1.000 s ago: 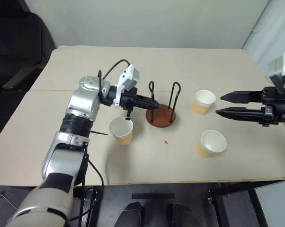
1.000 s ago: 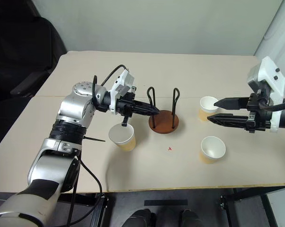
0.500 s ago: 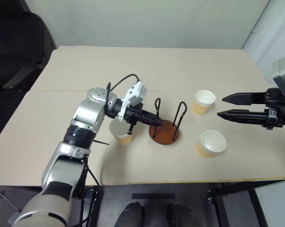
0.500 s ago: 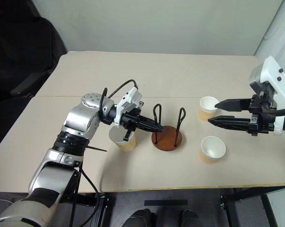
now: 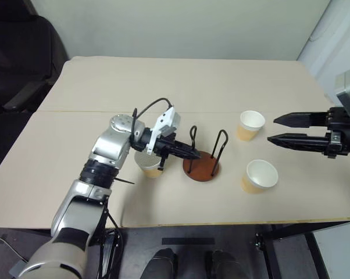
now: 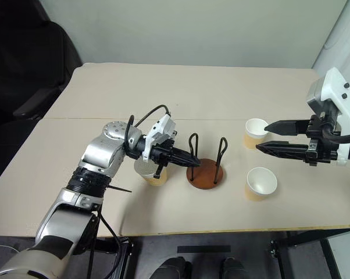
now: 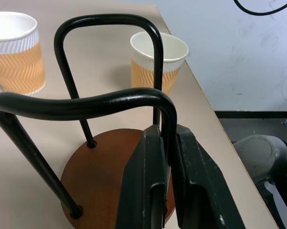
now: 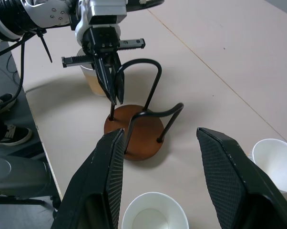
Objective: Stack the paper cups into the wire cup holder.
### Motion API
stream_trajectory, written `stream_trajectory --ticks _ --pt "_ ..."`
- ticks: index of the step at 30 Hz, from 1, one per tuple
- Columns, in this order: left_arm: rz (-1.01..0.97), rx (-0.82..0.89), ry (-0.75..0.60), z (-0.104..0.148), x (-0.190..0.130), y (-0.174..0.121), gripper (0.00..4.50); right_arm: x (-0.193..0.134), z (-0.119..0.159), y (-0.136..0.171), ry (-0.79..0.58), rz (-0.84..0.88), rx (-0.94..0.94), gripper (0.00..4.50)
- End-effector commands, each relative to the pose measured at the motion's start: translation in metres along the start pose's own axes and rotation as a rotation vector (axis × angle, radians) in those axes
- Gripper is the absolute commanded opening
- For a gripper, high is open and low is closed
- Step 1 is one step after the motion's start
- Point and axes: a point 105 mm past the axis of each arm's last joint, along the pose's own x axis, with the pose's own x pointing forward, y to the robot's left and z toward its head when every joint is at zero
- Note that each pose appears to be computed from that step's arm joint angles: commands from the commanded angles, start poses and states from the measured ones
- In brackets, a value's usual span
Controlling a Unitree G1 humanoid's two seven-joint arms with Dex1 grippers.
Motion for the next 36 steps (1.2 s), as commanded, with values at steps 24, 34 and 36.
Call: stream_trajectory --ticks 24,34,36 --pt "-0.069 0.047 -0.006 0.009 0.007 -0.015 4.48 -0.006 0.008 -0.004 -0.015 -0.051 -0.05 2.38" --pt "-0.14 0.03 0.052 0.002 0.002 -0.029 4.48 -0.005 0.008 -0.004 -0.015 -0.044 -0.048 2.38" --pt "-0.149 0.026 0.065 0.0 0.002 -0.031 4.48 -0.005 0.008 -0.004 -0.015 -0.043 -0.048 2.38"
